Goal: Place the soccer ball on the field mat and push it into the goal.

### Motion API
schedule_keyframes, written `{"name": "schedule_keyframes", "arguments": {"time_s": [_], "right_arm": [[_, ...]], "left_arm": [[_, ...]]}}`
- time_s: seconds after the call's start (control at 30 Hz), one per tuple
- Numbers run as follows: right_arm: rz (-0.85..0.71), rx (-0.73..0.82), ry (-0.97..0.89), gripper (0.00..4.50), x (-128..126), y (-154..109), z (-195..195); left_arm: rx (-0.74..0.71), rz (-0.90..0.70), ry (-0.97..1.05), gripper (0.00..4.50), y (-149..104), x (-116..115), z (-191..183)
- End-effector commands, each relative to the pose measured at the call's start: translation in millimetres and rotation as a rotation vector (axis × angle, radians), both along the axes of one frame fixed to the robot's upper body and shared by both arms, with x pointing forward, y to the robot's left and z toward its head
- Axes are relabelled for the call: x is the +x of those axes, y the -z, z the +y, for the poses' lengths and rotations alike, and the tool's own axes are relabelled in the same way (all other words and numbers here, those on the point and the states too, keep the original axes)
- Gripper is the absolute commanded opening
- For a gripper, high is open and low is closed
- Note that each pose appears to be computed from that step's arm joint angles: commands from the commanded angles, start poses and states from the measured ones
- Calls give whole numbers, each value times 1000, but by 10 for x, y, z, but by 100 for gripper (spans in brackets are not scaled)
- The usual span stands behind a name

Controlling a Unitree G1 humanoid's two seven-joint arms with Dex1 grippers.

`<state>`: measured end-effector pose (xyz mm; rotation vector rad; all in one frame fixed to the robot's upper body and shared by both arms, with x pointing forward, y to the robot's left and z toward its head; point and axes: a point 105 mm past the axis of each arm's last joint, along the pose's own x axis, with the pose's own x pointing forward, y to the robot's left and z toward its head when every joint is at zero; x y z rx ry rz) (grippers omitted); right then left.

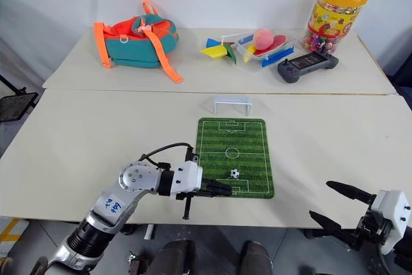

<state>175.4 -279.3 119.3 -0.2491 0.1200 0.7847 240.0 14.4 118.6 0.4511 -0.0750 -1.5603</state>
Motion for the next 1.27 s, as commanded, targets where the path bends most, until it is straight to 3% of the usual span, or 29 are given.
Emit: {"name": "schedule_keyframes", "arguments": {"time_s": [0.03, 0.13, 0.27, 0.37, 0.5, 0.73, 0.87, 1.1, 1.27], "right_arm": [[-26, -14, -3, 450, -1, -47, 9], [-30, -16, 3, 450, 26, -32, 12], [-42, -12, 11, 450, 56, -32, 30], [-55, -8, 26, 450, 70, -39, 29], [-59, -10, 44, 450, 44, -33, 18], [-61, -16, 65, 450, 40, -23, -20], [-70, -20, 67, 450, 83, -39, -38], [-86, -29, 50, 450, 215, -94, -72], [-90, -43, 15, 450, 340, -148, -94]], "left_arm": [[12, 8, -22, 4, 121, 23, -78], [47, 9, -83, 4, 309, 223, -162], [27, -74, -235, 4, 273, 674, -277], [-15, -159, -339, 4, 102, 959, -286], [-125, -224, -428, 4, -236, 1154, -256], [-222, -224, -369, 4, -477, 1014, -190], [-238, -141, -322, 4, -517, 903, -117], [-224, 92, -314, 4, -280, 642, 308], [-195, 117, -330, 125, -146, 634, 633]]}}
